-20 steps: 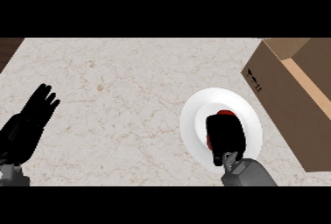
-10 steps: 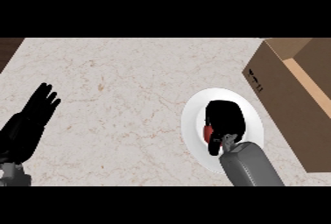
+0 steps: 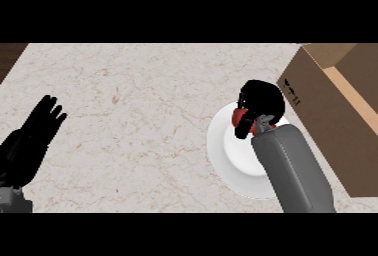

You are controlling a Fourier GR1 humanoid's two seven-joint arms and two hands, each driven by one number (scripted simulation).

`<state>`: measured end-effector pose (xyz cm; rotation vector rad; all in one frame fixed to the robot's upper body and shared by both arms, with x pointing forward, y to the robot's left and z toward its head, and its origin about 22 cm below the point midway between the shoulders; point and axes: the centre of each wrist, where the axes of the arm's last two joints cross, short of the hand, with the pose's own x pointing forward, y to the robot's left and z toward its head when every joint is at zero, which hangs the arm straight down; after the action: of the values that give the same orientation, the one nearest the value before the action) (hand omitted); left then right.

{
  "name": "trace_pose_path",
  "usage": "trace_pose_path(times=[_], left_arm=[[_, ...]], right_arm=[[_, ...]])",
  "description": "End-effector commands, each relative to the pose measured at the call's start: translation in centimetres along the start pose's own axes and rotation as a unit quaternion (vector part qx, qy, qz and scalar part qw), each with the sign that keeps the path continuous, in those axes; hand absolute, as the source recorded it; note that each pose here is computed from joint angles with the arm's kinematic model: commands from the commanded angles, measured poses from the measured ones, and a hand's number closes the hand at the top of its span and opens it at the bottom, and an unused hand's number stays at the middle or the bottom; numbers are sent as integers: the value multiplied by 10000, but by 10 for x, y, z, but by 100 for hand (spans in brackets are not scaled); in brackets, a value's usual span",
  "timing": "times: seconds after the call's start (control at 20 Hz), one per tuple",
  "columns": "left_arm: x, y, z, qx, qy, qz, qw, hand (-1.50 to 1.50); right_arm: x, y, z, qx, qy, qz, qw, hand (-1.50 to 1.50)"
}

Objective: Pick the bell pepper from the plate and place it in the cardboard box

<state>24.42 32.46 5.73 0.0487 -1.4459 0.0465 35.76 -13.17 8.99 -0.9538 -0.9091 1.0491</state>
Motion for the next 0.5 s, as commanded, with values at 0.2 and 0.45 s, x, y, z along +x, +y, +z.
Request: trace_pose_path(times=[0.2,0.45], left_arm=[[-4,-1,5,45,6,22,10000,0],[-6,15,0,53,70,-8,10000,0]], right_arm=[[27,-59,34,-1131,-347,-140,9929,150],[51,-113,86,-2175,-266,-439,9747,150]])
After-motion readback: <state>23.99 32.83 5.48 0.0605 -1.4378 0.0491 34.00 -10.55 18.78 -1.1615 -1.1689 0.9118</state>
